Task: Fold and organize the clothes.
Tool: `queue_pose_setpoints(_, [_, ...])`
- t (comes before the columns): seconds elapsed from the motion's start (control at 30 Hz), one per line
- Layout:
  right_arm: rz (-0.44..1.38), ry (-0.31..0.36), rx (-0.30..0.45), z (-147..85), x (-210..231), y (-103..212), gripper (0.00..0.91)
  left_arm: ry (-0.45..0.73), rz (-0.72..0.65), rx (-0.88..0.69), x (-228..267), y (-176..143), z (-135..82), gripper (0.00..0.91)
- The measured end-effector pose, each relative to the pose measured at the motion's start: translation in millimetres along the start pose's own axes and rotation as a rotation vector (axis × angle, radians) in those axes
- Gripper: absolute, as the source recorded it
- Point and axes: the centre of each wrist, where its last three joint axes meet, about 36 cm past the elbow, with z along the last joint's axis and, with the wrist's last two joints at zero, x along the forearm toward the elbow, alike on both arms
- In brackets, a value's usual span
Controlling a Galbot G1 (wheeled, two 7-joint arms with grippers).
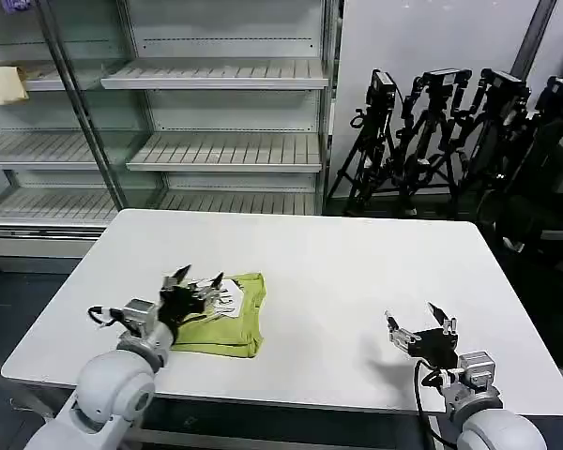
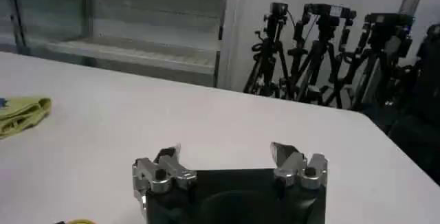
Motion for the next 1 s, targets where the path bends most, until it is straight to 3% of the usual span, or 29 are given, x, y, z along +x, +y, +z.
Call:
queue_pose_setpoints(0.33, [0.001,-0.002,0.004,-1.3,4.1,-1.5,0.907,0.115,-0.096,0.069,-13.8,32.6,31.4,0.907])
queue_pose_setpoints(0.37, [0.002,-0.002,0.004,-1.4,4.7,-1.8,0.907,0.123,-0.101,0.074,-15.0,35.0,33.4,0.826])
queue_pose_setpoints(0.4, [0.002,-0.001,0.004,-1.3,4.9,-2.2,0.907,0.131,-0.106,0.079,-16.3,37.6,35.4,0.232])
queue_pose_setpoints(0.43, [0.004,-0.001,0.004,-1.3,5.1,-2.7,0.907,0.136,-0.112,0.083,-17.3,39.6,37.0,0.010])
queue_pose_setpoints(1.0, [0.009,-0.003,-0.001,-1.3,2.2,-4.2,0.907,0.192,-0.070,0.158,-16.8,45.7,53.5,0.020])
